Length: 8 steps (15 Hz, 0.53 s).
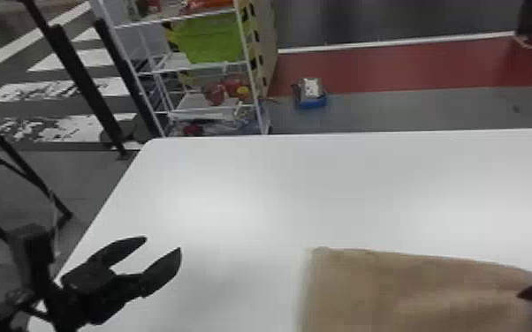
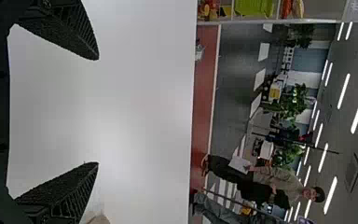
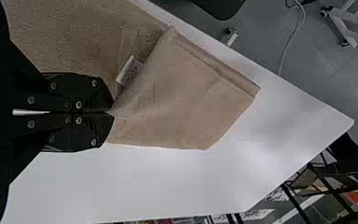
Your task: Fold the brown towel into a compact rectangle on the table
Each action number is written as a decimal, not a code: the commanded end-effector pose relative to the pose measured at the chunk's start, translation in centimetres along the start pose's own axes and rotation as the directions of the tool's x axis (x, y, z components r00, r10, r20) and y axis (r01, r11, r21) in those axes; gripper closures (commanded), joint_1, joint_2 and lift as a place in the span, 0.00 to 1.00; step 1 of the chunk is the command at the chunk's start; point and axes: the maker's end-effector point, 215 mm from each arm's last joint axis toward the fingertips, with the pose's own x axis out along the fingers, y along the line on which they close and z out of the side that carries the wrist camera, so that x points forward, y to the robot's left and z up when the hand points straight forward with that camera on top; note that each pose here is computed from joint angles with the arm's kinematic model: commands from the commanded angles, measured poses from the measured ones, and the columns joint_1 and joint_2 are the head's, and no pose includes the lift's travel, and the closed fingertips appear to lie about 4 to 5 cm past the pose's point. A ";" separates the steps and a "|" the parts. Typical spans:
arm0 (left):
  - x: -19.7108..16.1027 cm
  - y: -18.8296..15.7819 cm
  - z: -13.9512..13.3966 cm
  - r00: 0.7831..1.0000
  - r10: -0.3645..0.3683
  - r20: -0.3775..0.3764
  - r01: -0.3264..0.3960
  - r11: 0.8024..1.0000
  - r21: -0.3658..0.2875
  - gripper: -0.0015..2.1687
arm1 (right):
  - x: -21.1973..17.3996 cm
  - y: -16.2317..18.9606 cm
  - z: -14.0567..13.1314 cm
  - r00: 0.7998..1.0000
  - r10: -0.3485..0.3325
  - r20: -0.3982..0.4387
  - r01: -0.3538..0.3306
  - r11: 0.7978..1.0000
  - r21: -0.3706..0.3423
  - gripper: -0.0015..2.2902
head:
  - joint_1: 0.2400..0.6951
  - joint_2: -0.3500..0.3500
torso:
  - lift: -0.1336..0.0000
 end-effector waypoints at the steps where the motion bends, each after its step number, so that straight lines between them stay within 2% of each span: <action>1: 0.4 -0.1 -0.2 1.000 -0.001 -0.004 0.001 1.000 -0.003 0.04 | -2.9 0.9 -0.7 0.999 -0.021 -0.027 0.021 1.000 -0.018 0.65 | 1.00 0.81 | 0.00; 3: 1.0 -0.3 -0.4 1.000 -0.009 -0.007 0.009 1.000 -0.005 0.04 | -2.6 3.3 -2.3 0.999 0.022 -0.043 -0.023 1.000 -0.008 0.65 | 1.00 0.77 | 0.00; 5: 1.7 -1.2 -0.6 1.000 -0.023 -0.014 0.023 1.000 -0.002 0.04 | -1.7 3.8 -4.3 0.997 0.041 -0.059 -0.041 0.999 0.006 0.65 | 1.00 0.71 | 0.00; 8: 1.8 -1.2 -0.7 1.000 -0.021 -0.018 0.021 1.000 0.002 0.04 | 0.1 5.1 -4.4 0.995 0.086 -0.048 -0.085 0.996 0.014 0.65 | 1.00 0.66 | 0.00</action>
